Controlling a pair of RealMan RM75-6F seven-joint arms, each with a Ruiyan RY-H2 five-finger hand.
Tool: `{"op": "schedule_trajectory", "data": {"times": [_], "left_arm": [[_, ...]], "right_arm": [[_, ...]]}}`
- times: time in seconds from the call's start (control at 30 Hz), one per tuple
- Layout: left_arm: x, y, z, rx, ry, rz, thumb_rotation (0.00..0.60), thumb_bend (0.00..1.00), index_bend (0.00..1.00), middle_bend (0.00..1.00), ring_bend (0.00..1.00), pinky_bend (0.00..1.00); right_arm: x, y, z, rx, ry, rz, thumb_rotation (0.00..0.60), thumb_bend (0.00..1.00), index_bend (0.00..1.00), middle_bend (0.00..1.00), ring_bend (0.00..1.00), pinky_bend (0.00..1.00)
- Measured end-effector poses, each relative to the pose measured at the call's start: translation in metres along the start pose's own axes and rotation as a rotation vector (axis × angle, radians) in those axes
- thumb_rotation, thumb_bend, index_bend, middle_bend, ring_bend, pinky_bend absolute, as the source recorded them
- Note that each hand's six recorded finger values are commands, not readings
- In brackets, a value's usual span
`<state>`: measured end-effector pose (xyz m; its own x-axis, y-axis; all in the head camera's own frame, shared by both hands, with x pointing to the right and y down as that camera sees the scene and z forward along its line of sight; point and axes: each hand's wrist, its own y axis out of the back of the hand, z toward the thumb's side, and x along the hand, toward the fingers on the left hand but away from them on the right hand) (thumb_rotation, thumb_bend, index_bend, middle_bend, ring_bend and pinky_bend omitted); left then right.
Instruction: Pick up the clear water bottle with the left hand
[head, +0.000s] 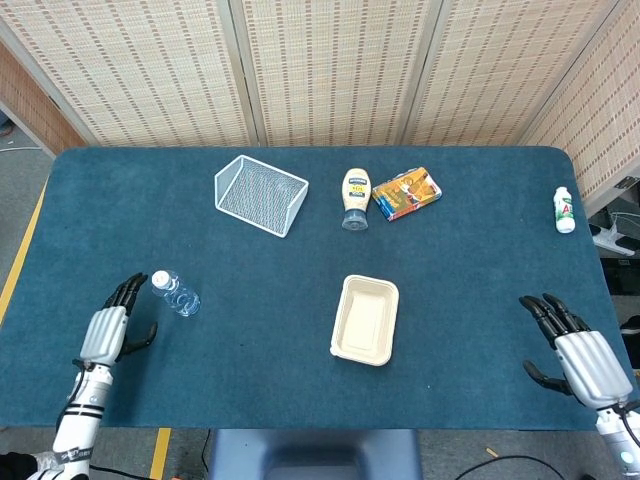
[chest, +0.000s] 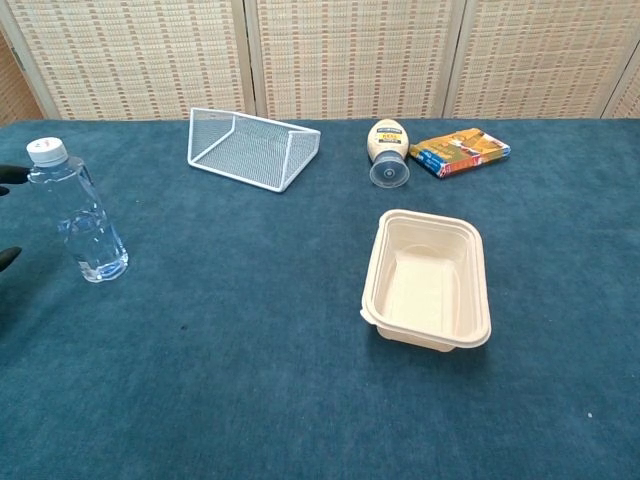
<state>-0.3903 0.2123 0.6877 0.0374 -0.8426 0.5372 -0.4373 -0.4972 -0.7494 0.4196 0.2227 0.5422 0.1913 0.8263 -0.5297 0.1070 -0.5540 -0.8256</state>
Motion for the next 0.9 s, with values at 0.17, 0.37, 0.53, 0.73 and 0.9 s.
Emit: {"op": "schedule_trajectory", "data": {"times": [0.17, 0.37, 0.53, 0.73, 0.9], "left_arm": [[0.011, -0.013, 0.010, -0.111, 0.009, -0.053, 0.600, 0.42, 0.00, 0.00, 0.02, 0.15], [0.021, -0.023, 0.025, -0.253, 0.013, -0.070, 0.600, 0.42, 0.00, 0.00, 0.02, 0.15], [0.028, -0.031, 0.035, -0.388, 0.017, -0.043, 0.600, 0.42, 0.00, 0.00, 0.02, 0.15], [0.033, -0.035, 0.036, -0.420, 0.027, -0.026, 0.600, 0.42, 0.00, 0.00, 0.00, 0.15], [0.039, -0.041, 0.033, -0.439, 0.054, 0.018, 0.600, 0.41, 0.00, 0.02, 0.01, 0.15]], "right_arm": [[-0.001, -0.001, 0.000, 0.001, 0.001, 0.012, 0.600, 0.21, 0.00, 0.07, 0.00, 0.23], [0.000, -0.002, 0.000, 0.001, 0.003, 0.020, 0.600, 0.21, 0.00, 0.07, 0.00, 0.23], [-0.001, -0.003, 0.000, 0.000, 0.002, 0.030, 0.600, 0.21, 0.00, 0.07, 0.00, 0.23], [-0.002, -0.003, 0.000, 0.000, 0.001, 0.034, 0.600, 0.21, 0.00, 0.07, 0.00, 0.23], [-0.002, -0.003, 0.000, 0.000, 0.000, 0.037, 0.600, 0.21, 0.00, 0.07, 0.00, 0.23]]}}
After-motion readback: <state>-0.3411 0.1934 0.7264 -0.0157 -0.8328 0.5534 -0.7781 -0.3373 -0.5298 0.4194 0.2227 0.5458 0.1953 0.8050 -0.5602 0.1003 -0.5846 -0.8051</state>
